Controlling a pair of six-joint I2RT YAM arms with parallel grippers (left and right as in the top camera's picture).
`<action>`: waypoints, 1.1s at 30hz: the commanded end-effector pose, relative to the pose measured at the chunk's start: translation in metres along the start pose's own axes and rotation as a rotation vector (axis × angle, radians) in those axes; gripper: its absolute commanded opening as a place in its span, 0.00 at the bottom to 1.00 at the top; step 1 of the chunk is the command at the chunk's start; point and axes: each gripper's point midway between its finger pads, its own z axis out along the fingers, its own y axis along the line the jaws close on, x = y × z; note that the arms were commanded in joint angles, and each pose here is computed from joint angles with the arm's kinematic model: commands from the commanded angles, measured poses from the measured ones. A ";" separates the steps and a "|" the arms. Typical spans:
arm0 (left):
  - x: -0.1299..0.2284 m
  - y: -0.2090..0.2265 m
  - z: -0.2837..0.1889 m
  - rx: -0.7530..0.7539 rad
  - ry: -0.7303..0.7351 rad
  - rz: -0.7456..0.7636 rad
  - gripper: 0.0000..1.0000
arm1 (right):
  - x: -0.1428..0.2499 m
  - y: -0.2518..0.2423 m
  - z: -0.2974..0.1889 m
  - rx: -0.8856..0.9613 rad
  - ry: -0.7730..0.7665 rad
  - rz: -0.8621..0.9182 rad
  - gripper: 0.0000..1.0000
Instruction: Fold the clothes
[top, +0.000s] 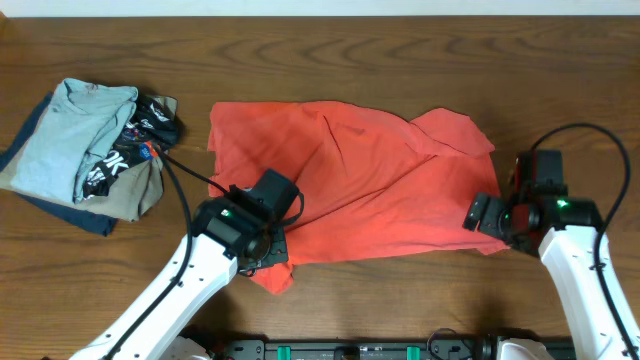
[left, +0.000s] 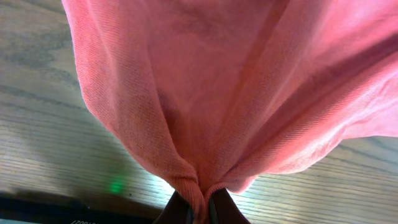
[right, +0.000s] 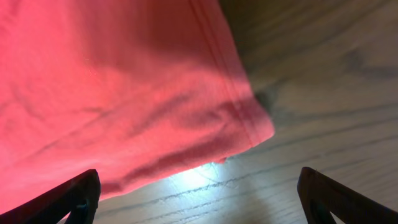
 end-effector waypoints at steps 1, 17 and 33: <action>0.004 0.006 0.007 -0.035 0.025 0.012 0.06 | 0.015 -0.004 0.017 -0.002 0.039 0.070 0.98; 0.004 0.006 0.010 -0.046 0.038 0.012 0.06 | 0.028 -0.016 0.051 0.033 -0.005 0.243 0.89; 0.004 0.006 0.010 -0.046 0.038 0.012 0.06 | 0.023 -0.025 0.065 0.053 -0.089 0.473 0.30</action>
